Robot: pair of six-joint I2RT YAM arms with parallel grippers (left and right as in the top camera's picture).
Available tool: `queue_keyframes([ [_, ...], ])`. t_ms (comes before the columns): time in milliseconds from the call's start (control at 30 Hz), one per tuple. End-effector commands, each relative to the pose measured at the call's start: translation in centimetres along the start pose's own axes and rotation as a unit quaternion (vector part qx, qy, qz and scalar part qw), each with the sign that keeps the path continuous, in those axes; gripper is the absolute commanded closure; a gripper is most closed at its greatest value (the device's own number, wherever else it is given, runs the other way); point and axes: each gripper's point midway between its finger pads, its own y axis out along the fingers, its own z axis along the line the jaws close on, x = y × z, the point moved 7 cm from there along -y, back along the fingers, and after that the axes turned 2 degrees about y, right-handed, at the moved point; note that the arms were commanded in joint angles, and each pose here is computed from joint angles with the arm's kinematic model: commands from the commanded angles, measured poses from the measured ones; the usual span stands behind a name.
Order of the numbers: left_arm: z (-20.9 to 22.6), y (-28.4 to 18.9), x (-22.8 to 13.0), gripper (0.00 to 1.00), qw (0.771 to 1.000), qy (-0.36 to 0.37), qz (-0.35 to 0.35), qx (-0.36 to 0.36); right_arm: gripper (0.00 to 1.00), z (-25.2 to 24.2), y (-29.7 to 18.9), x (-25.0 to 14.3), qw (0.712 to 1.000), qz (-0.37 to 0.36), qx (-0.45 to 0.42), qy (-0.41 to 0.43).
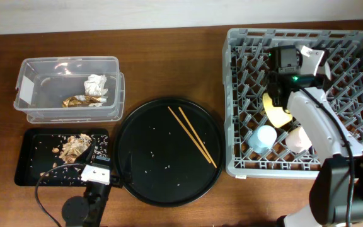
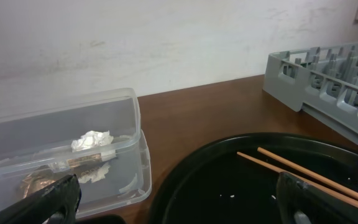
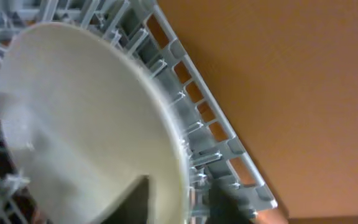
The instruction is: Sort waste into correct bins and load items into the dishwasher rack
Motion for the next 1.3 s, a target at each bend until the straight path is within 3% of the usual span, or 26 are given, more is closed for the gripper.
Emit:
queue_keyframes([
  [0, 0.0, 0.0, -0.3, 0.01, 1.0, 0.007, 0.002, -0.001, 0.58, -0.3, -1.2, 0.2, 1.0, -0.006, 0.002, -0.009],
  [100, 0.0, 0.0, -0.3, 0.0, 1.0, 0.007, 0.002, -0.001, 0.56, 0.2, -6.2, 1.0, 0.994, -0.029, 0.106, -0.017],
  [167, 0.0, 0.0, -0.3, 0.01, 1.0, 0.007, 0.002, -0.001, 0.55, 1.8, -11.9, 0.7, 0.963, -0.03, 0.266, -0.044],
  [200, 0.0, 0.0, -0.3, 0.01, 1.0, 0.007, 0.002, -0.001, 0.55, 2.8, -15.1, -0.1, 0.932, -0.024, 0.357, -0.065],
  [267, 0.0, 0.0, -0.3, 0.01, 1.0, 0.007, 0.002, -0.001, 0.55, 5.7, -23.6, -4.1, 0.811, 0.013, 0.566, -0.15],
  [333, 0.0, 0.0, -0.3, 0.01, 1.0, 0.007, 0.002, -0.001, 0.56, 8.3, -28.0, -8.2, 0.738, 0.054, 0.635, -0.221],
  [433, 0.0, 0.0, -0.3, 0.01, 1.0, 0.007, 0.002, -0.001, 0.57, 12.7, -29.1, -12.6, 0.734, 0.084, 0.609, -0.287],
  [533, 0.0, 0.0, -0.3, 0.01, 1.0, 0.007, 0.002, -0.001, 0.61, 17.5, -26.5, -15.4, 0.761, 0.122, 0.559, -0.307],
  [733, 0.0, 0.0, -0.3, 0.01, 1.0, 0.007, 0.002, -0.001, 0.61, 21.4, -22.7, -16.8, 0.782, 0.138, 0.521, -0.313],
  [800, 0.0, 0.0, -0.3, 0.01, 1.0, 0.007, 0.002, -0.001, 0.69, 21.8, -22.1, -17.6, 0.779, 0.154, 0.517, -0.321],
  [933, 0.0, 0.0, -0.3, 0.01, 1.0, 0.007, 0.002, -0.001, 0.96, 21.1, -22.2, -19.6, 0.75, 0.207, 0.527, -0.343],
  [967, 0.0, 0.0, -0.3, 0.0, 1.0, 0.007, 0.002, -0.001, 0.96, 20.8, -22.4, -19.5, 0.748, 0.21, 0.528, -0.343],
  [1067, 0.0, 0.0, -0.3, 0.01, 1.0, 0.007, 0.002, -0.001, 0.96, 18.9, -23.5, -16.6, 0.751, 0.194, 0.544, -0.32],
  [1167, 0.0, 0.0, -0.3, 0.01, 1.0, 0.007, 0.002, -0.001, 0.96, 11.8, -25.6, -7.2, 0.759, 0.108, 0.609, -0.204],
  [1267, 0.0, 0.0, -0.3, 0.01, 1.0, 0.007, 0.002, -0.001, 0.96, 6.4, -21.6, -2.3, 0.808, 0.069, 0.576, -0.105],
])
